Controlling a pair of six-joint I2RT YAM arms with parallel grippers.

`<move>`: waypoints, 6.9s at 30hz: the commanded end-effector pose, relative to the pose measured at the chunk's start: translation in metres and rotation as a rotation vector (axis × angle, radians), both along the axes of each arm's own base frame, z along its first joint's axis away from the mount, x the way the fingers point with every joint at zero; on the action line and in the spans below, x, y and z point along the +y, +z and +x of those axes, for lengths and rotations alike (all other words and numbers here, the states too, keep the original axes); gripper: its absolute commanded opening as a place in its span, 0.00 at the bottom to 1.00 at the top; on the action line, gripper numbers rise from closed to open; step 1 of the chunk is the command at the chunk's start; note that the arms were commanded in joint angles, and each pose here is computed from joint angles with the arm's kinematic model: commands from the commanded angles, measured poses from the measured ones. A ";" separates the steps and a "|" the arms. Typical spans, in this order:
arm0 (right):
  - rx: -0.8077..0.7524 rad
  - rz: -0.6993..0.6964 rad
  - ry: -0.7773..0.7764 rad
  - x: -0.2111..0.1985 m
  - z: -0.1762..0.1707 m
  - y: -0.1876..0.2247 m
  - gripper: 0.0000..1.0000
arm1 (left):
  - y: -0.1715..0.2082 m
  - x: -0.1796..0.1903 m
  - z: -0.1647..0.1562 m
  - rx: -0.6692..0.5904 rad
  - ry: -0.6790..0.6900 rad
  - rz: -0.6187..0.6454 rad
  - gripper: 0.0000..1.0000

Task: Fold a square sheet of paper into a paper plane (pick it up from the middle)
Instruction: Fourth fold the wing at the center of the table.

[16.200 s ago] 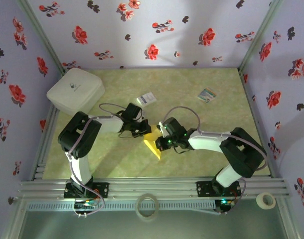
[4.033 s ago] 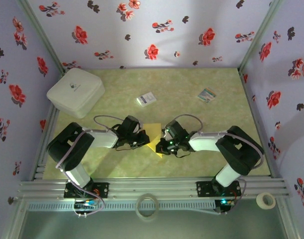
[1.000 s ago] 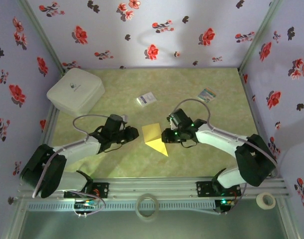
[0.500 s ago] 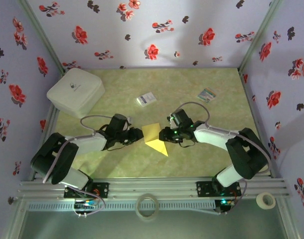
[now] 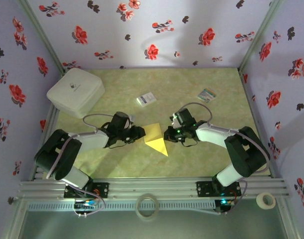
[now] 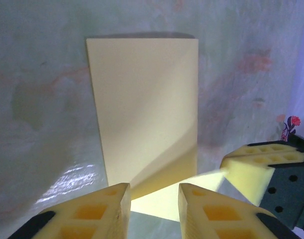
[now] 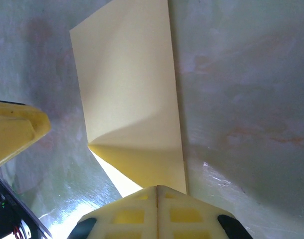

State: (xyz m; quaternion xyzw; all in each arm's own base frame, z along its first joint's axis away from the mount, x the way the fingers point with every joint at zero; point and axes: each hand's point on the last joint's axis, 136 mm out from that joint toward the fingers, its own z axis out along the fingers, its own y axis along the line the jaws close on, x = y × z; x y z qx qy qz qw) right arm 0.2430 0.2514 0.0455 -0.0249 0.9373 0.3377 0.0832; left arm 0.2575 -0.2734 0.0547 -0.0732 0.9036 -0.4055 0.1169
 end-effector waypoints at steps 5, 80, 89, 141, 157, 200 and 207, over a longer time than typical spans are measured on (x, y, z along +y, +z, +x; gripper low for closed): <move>-0.027 0.059 0.001 -0.003 0.000 0.009 0.05 | 0.007 -0.006 0.012 0.002 0.004 -0.031 0.34; -0.040 0.192 0.043 0.001 -0.001 0.025 0.16 | 0.003 -0.028 0.031 0.016 0.003 -0.125 0.15; -0.357 -0.159 -0.129 -0.055 0.017 0.044 0.39 | 0.013 -0.011 0.031 -0.048 0.142 -0.070 0.00; -1.067 -0.530 0.444 0.028 -0.029 -0.001 0.34 | 0.025 -0.032 0.022 -0.077 0.079 -0.101 0.14; -1.043 -0.514 0.414 0.027 -0.029 -0.002 0.27 | 0.025 -0.030 0.022 -0.073 0.082 -0.095 0.11; -0.662 -0.123 0.205 0.035 -0.025 -0.025 0.06 | 0.036 0.024 0.023 -0.135 0.218 0.022 0.37; -0.521 0.037 0.138 0.037 -0.021 -0.019 0.07 | 0.030 0.006 0.023 -0.103 0.152 -0.025 0.23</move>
